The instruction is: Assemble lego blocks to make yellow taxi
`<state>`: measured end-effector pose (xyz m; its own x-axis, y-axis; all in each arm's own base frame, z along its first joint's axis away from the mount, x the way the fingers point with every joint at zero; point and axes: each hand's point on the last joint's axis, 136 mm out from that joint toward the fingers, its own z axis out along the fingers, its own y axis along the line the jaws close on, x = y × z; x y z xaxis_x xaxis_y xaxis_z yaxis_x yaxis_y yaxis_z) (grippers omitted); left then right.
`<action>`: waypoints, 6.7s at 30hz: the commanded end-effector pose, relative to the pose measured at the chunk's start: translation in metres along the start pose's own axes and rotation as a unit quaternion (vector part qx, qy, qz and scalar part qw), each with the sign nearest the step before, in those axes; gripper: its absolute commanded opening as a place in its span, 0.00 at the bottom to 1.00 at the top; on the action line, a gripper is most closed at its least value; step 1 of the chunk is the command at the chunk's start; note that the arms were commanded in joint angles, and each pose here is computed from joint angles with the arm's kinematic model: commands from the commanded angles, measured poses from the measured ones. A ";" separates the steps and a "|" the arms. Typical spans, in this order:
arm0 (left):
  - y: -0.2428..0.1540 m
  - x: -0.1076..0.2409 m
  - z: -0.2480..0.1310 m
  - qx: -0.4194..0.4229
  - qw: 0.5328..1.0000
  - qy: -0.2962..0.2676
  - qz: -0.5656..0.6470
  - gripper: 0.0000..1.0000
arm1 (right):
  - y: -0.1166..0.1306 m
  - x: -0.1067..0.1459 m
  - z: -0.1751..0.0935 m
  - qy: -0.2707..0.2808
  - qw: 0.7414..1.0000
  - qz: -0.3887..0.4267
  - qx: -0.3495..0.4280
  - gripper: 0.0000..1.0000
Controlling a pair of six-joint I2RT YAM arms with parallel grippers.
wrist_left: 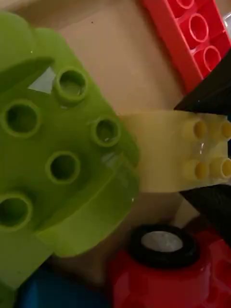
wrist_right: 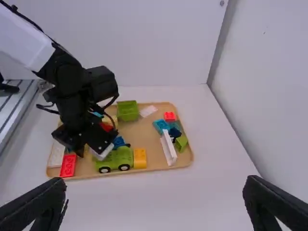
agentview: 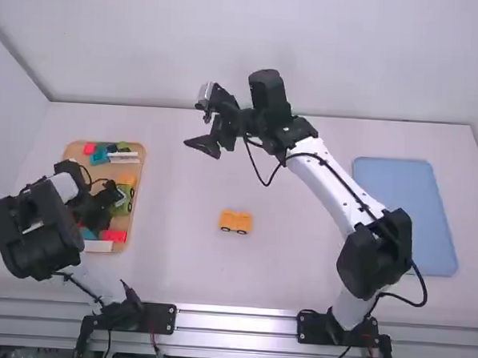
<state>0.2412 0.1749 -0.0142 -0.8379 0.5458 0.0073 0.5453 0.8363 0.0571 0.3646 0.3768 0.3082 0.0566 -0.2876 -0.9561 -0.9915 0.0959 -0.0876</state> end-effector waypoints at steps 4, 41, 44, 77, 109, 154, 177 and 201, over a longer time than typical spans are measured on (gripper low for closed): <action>-0.006 0.006 0.003 0.006 0.999 0.017 -0.028 0.29 | -0.003 -0.009 0.000 -0.007 1.000 -0.007 0.003 0.98; -0.057 -0.148 -0.227 0.120 0.898 -0.420 0.048 0.03 | -0.003 -0.004 -0.004 -0.002 1.000 -0.006 -0.004 0.98; -0.085 -0.156 -0.257 0.108 0.863 -0.479 0.124 0.03 | 0.003 -0.005 -0.006 -0.009 1.000 -0.001 -0.024 0.98; -0.213 -0.250 -0.333 0.235 0.649 -0.677 0.255 0.02 | 0.039 -0.019 -0.063 -0.123 0.972 -0.043 -0.195 0.80; -0.214 -0.249 -0.346 0.238 0.638 -0.687 0.255 0.99 | 0.032 -0.031 -0.053 -0.116 0.977 -0.021 -0.179 0.21; -0.215 -0.255 -0.332 0.282 0.675 -0.652 0.200 0.99 | 0.039 -0.019 -0.083 -0.075 0.985 0.015 -0.152 0.09; -0.224 -0.251 -0.346 0.290 0.652 -0.662 0.229 0.87 | 0.056 -0.033 -0.070 -0.098 0.978 -0.041 -0.178 0.08; -0.232 -0.243 -0.350 0.299 0.636 -0.661 0.263 0.48 | 0.052 -0.034 -0.062 -0.090 0.981 -0.034 -0.167 0.08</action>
<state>0.3131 -0.1664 0.3149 -0.0150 -0.0069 -0.9999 0.9783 0.2065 -0.0161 0.3081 0.3342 0.3358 0.0799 -0.1273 -0.9886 -0.9692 -0.2417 -0.0472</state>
